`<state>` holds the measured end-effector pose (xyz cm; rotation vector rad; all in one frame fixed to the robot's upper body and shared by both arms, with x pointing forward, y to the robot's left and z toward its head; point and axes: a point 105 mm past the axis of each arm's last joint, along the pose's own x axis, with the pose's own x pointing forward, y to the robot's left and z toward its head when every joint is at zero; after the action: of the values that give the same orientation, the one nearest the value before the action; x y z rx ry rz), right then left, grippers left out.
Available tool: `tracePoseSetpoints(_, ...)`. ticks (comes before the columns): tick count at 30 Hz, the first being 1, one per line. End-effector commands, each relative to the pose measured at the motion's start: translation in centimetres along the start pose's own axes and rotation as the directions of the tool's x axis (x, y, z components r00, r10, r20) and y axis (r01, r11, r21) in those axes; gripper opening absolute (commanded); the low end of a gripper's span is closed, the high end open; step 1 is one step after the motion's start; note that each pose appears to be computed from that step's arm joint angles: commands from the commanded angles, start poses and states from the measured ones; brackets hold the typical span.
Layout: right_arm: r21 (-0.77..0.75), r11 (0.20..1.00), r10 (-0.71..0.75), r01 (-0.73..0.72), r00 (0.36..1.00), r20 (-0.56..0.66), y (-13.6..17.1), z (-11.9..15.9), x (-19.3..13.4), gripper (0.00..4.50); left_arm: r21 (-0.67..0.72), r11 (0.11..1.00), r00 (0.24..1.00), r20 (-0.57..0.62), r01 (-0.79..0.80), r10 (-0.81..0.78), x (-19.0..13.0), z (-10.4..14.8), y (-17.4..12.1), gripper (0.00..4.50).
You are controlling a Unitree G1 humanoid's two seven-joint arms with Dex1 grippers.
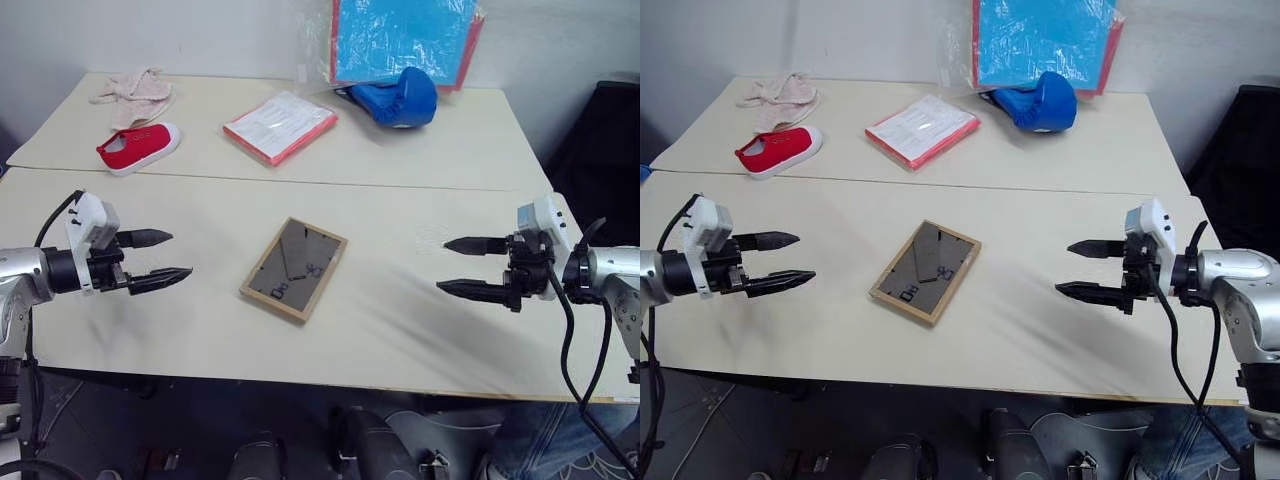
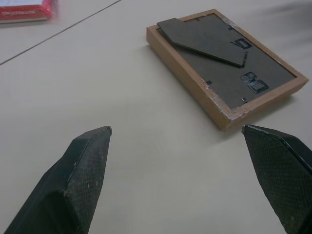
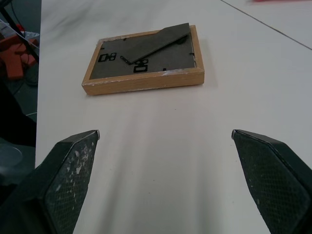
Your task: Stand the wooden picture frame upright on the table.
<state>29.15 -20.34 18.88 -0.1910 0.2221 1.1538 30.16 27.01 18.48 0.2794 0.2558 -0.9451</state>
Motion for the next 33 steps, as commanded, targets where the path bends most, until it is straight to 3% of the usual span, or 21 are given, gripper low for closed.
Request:
tracePoseSetpoints(1,-0.036,0.999,-0.023,0.024,0.999,0.025,-0.2,1.0,-0.3,4.48,0.051,0.999,1.000,-0.008,0.005,-0.005,0.1,0.6,0.0,4.50)
tracePoseSetpoints(8,-0.076,0.996,-0.052,0.052,0.999,-0.004,0.0,0.1,1.2,4.48,0.117,0.993,0.997,-0.072,0.013,-0.005,2.1,-0.5,0.5,4.50)
tracePoseSetpoints(11,-0.143,0.988,-0.062,0.054,0.997,-0.053,-0.5,-0.7,2.8,3.90,0.211,0.976,0.988,-0.153,0.061,-0.028,3.9,-1.7,0.8,3.90)
tracePoseSetpoints(17,-0.221,0.975,-0.032,0.003,0.991,-0.127,-1.1,-1.9,6.2,1.83,0.291,0.950,0.983,-0.174,0.109,-0.060,7.7,-1.5,1.7,2.04)
tracePoseSetpoints(22,-0.270,0.961,0.022,-0.059,0.990,-0.141,-1.2,-1.9,10.2,0.02,0.303,0.929,0.975,-0.139,0.210,-0.175,11.6,-0.4,0.2,0.41)
tracePoseSetpoints(23,-0.279,0.958,0.029,-0.069,0.989,-0.143,-1.2,-1.9,10.8,0.00,0.289,0.927,0.968,-0.137,0.240,-0.209,11.8,-0.4,-0.4,0.05)
tracePoseSetpoints(29,-0.305,0.951,0.013,-0.049,0.993,-0.119,-1.6,-1.1,14.6,0.00,0.160,0.894,0.905,-0.153,0.419,-0.397,11.9,-1.2,-4.5,0.02)
tracePoseSetpoints(33,-0.331,0.944,-0.052,0.011,0.992,-0.116,-2.7,-0.9,15.4,0.00,0.079,0.923,0.923,-0.113,0.376,-0.367,12.2,-1.6,-5.8,0.02)
